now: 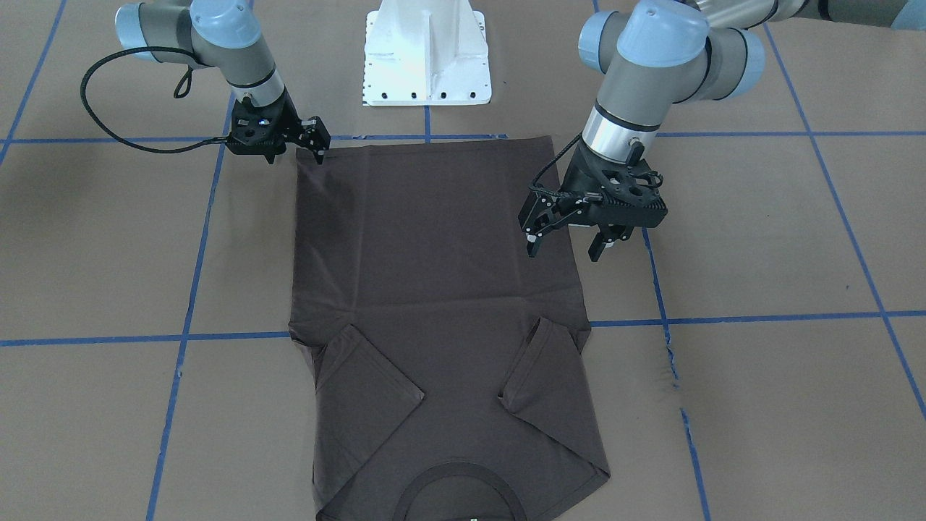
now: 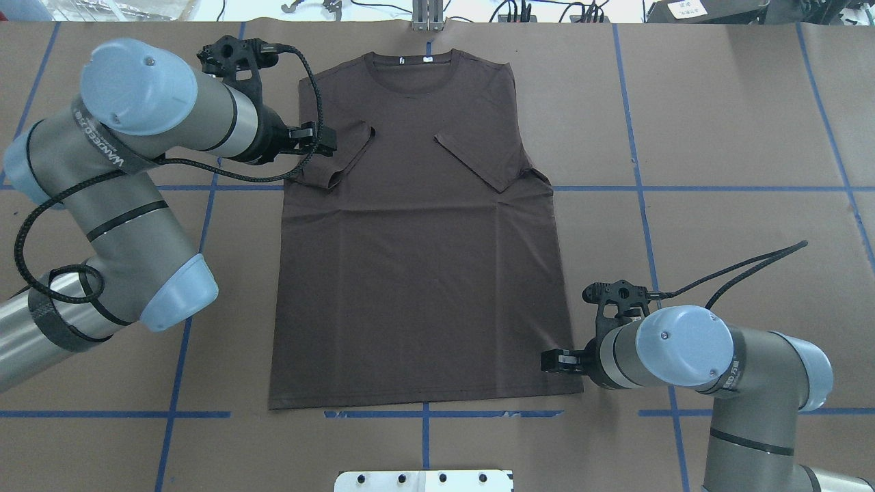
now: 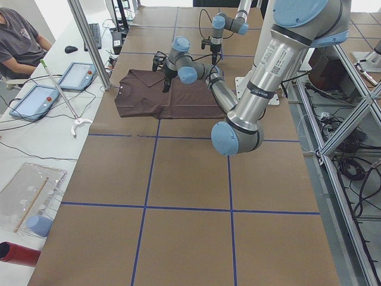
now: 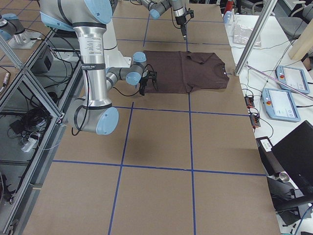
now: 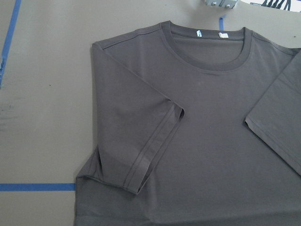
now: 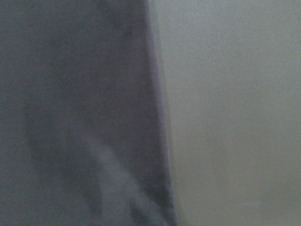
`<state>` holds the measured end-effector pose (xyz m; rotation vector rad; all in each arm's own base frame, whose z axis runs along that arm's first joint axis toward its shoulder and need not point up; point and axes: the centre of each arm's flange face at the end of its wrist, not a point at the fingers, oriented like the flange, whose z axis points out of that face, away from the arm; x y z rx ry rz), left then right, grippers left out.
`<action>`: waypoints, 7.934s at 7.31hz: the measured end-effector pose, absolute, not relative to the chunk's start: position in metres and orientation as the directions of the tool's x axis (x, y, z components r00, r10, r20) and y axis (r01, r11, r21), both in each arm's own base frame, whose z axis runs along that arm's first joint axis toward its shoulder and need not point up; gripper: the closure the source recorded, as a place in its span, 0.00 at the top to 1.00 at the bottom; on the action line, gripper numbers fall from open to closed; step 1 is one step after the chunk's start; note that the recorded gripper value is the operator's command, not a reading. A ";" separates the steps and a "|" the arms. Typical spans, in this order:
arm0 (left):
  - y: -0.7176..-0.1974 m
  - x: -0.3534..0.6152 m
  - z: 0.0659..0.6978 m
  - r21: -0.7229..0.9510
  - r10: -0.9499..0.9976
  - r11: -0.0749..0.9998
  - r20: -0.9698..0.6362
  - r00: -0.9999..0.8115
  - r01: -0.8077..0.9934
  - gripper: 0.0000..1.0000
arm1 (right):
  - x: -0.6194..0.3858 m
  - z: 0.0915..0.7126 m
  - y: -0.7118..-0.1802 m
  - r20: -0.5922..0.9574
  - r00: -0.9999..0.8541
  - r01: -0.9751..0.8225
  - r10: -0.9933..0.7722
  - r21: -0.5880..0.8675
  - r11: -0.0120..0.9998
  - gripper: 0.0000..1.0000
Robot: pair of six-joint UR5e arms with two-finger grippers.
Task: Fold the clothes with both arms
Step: 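Move the right gripper to the hem corner nearest the robot, then move the left gripper to the other hem corner nearest the robot, then grasp both hem corners with the left and right grippers, then lift the hem with both grippers and fold it toward the collar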
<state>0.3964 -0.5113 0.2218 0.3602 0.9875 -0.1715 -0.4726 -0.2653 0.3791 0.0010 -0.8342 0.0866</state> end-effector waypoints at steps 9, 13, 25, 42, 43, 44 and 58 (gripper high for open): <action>-0.510 0.393 0.219 0.220 0.021 0.926 -0.842 0.538 0.307 1.00 | -0.475 0.378 -0.254 0.741 0.669 -0.030 0.066 -0.062 0.998 0.00; -0.509 0.395 0.226 0.210 0.014 0.930 -0.840 0.542 0.302 1.00 | -0.469 0.367 -0.258 0.756 0.651 -0.043 0.069 -0.054 0.998 0.00; -0.221 0.505 0.340 -0.261 -0.433 0.898 -0.669 0.604 0.355 0.90 | -0.428 0.317 -0.289 0.821 0.564 -0.121 0.088 -0.022 0.992 0.00; -0.213 0.492 0.297 -0.301 -0.449 0.892 -0.675 0.585 0.338 0.00 | -0.415 0.316 -0.297 0.826 0.556 -0.119 0.091 -0.029 0.993 0.00; -0.211 0.486 0.286 -0.298 -0.439 0.897 -0.677 0.591 0.325 0.00 | -0.406 0.315 -0.295 0.830 0.551 -0.115 0.092 -0.034 0.993 0.00; -0.210 0.478 0.276 -0.279 -0.408 0.912 -0.690 0.597 0.301 0.00 | -0.392 0.316 -0.287 0.831 0.549 -0.103 0.093 -0.044 0.994 0.00; -0.436 0.370 0.212 0.104 -0.101 0.959 -0.743 0.662 0.263 0.00 | -0.349 0.291 -0.494 0.852 0.517 -0.216 0.085 0.034 0.976 0.00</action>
